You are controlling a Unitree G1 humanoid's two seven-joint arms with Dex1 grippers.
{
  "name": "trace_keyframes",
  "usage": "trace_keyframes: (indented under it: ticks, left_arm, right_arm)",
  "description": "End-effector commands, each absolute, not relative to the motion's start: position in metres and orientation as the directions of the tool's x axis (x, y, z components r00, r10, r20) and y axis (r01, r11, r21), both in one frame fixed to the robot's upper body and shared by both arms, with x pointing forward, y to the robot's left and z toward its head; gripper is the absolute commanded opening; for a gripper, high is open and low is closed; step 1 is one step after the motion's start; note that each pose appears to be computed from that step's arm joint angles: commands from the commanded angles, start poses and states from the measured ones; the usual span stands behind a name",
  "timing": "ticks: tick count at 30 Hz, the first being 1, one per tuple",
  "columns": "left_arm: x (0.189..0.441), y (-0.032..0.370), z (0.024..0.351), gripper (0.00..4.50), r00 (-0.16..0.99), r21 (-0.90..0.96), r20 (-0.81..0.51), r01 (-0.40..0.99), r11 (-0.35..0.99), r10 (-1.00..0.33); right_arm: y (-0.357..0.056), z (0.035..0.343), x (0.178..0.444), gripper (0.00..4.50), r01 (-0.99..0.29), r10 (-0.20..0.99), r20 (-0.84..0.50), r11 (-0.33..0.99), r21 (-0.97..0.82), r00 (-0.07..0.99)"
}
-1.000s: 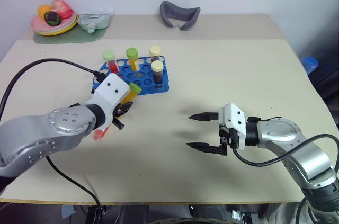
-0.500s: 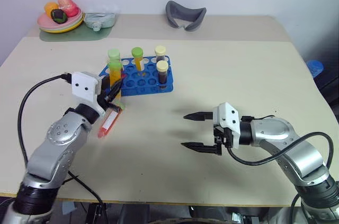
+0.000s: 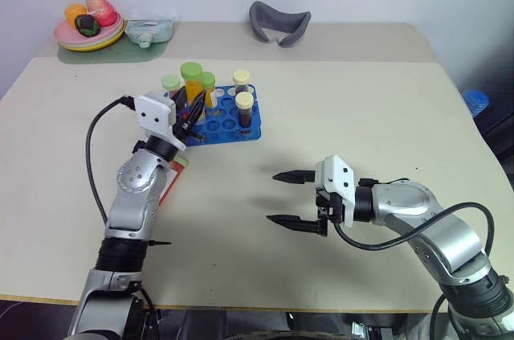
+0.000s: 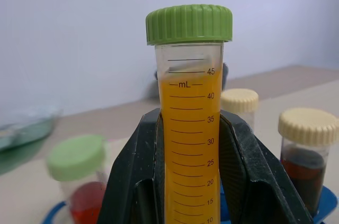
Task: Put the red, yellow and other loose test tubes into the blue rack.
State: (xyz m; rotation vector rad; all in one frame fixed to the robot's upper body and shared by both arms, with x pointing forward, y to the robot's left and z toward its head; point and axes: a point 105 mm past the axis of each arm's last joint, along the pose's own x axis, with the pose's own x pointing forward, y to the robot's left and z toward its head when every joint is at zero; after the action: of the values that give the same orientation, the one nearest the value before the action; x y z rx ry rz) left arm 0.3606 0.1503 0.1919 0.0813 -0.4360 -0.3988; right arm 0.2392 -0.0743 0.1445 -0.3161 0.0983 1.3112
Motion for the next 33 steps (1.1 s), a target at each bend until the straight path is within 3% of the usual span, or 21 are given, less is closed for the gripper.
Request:
trace_keyframes:
  ticks: [1, 16, 33]
  left_arm:
    - [0.364, 0.141, 0.203, 0.78, 0.786, 0.155, 0.450, 0.399, 0.904, -0.424]
    - [0.373, 0.131, 0.186, 0.78, 0.788, 0.137, 0.431, 0.425, 0.895, -0.440]
    - [0.371, 0.137, 0.177, 0.78, 0.812, 0.150, 0.426, 0.372, 0.916, -0.400]
  right_arm:
    - [-0.069, 0.158, 0.237, 3.90, -0.951, 0.944, -0.205, 0.213, -0.223, 0.259]
    - [-0.079, 0.172, 0.252, 3.90, -0.917, 0.922, -0.147, 0.319, -0.241, 0.359]
    - [-0.082, 0.167, 0.254, 3.90, -0.912, 0.915, -0.152, 0.334, -0.236, 0.374]
